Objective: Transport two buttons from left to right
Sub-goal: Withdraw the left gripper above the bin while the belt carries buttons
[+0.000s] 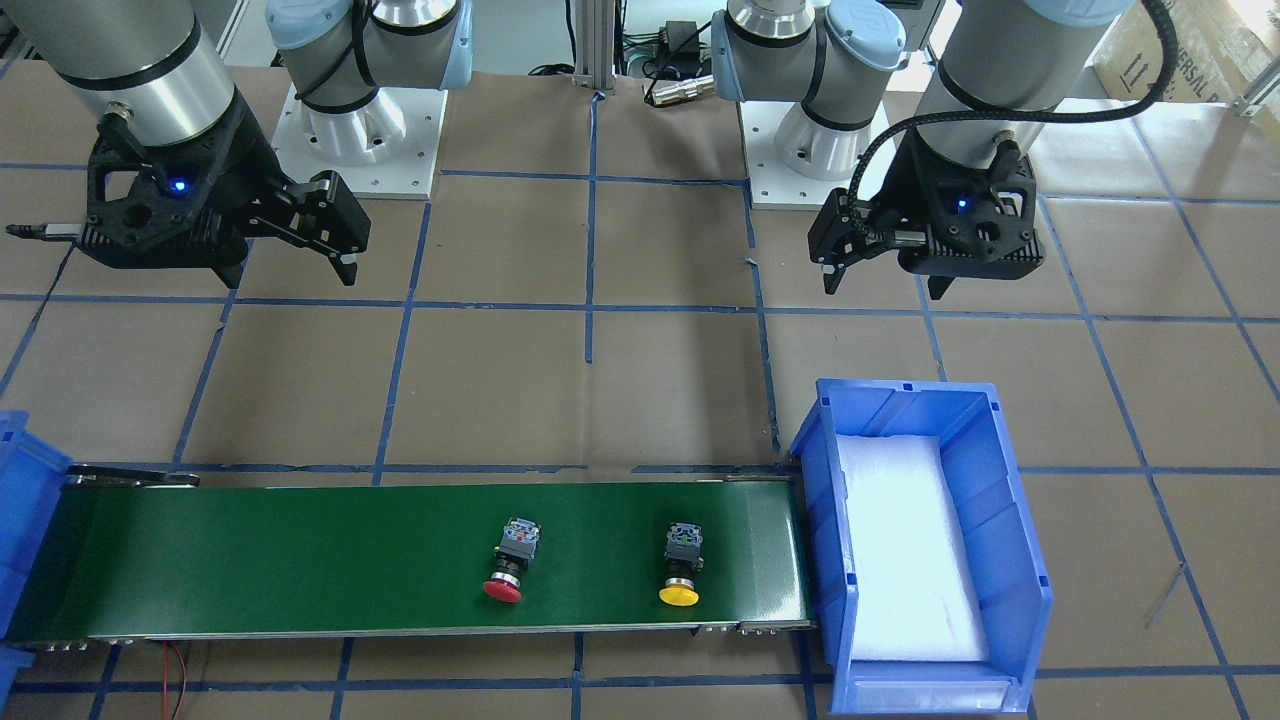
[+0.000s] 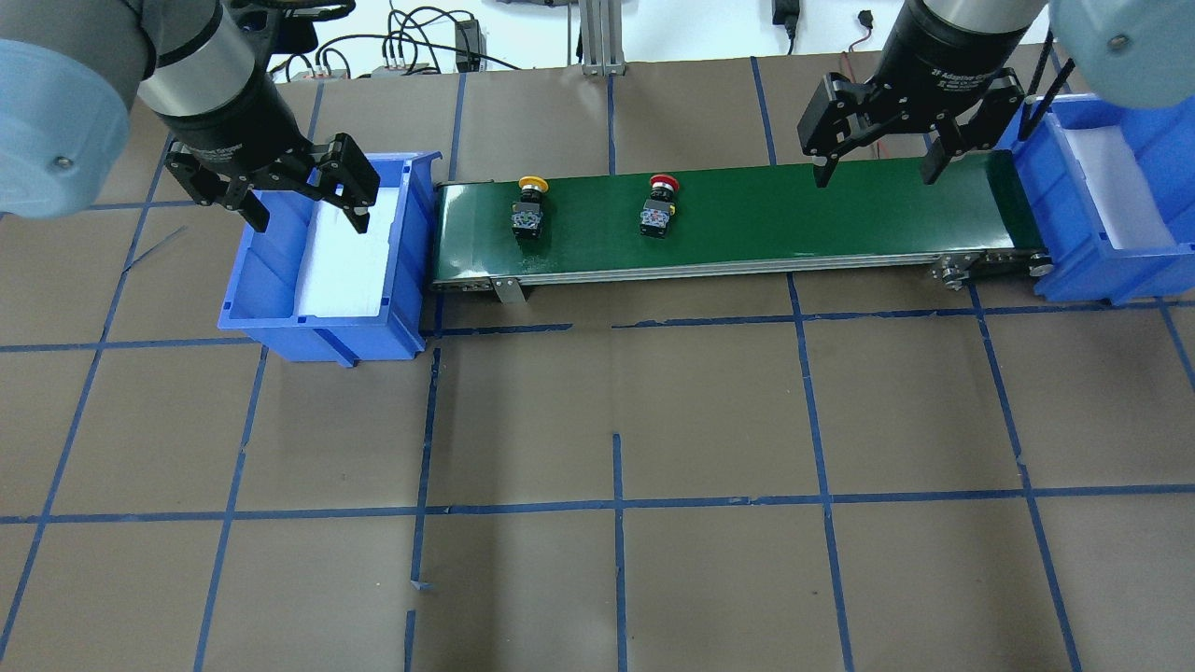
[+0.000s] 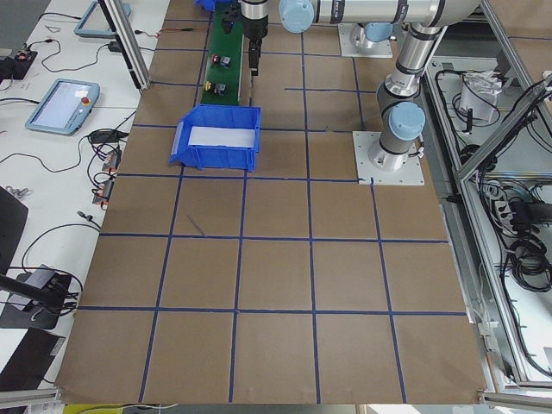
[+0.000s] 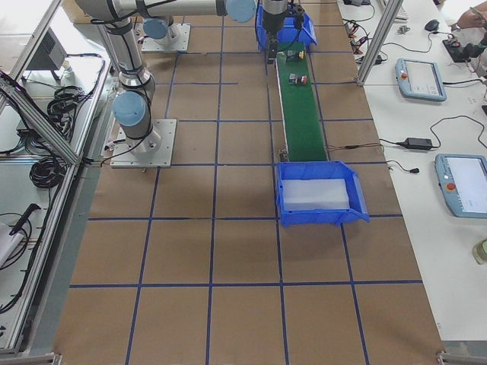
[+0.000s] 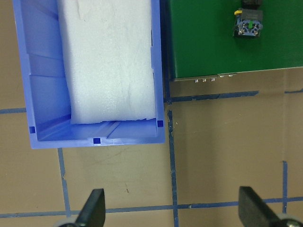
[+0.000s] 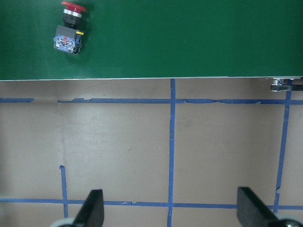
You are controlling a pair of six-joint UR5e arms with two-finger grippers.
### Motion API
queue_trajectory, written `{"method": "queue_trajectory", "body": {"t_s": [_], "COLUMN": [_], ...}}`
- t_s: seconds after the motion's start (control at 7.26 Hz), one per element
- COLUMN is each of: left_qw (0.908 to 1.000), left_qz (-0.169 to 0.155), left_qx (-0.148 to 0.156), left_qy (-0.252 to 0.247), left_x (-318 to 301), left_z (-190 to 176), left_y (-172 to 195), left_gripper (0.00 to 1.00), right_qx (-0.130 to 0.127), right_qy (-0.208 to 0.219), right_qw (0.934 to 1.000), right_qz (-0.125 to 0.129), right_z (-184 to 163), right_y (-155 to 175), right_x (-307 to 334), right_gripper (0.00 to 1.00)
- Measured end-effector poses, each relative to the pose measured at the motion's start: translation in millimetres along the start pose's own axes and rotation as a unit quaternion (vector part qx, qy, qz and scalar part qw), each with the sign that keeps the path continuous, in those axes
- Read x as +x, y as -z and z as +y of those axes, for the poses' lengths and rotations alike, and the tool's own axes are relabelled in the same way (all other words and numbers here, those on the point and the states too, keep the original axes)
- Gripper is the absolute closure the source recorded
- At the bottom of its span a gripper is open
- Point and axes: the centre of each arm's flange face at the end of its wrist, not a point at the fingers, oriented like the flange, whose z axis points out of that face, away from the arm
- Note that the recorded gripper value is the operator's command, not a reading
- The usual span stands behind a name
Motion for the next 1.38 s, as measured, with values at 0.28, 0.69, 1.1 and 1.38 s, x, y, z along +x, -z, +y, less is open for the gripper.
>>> {"method": "queue_trajectory", "body": {"t_s": [0.28,0.69,1.1,1.38], "left_qw": [1.0000,1.0000,1.0000,1.0000], "left_qz": [0.000,0.001,0.002,0.003], "left_qx": [-0.001,-0.002,-0.002,-0.003], "left_qy": [0.000,0.000,-0.001,0.000], "left_x": [-0.2,0.7,1.0,1.3], "left_z": [0.2,-0.5,0.1,1.7], "left_y": [-0.5,-1.8,-2.5,-3.5], "left_gripper": [0.00,0.00,0.00,0.00], "right_qx": [0.008,0.008,0.004,0.002], "right_qy": [0.003,0.004,0.003,0.002], "right_qw": [1.0000,1.0000,1.0000,1.0000], "right_qz": [0.004,0.002,0.004,0.004], "right_z": [-5.1,-6.5,-9.3,-10.0], "right_y": [-3.7,-9.2,-13.8,-14.9], "right_x": [2.1,3.4,6.9,7.9], "right_gripper": [0.00,0.00,0.00,0.00]}}
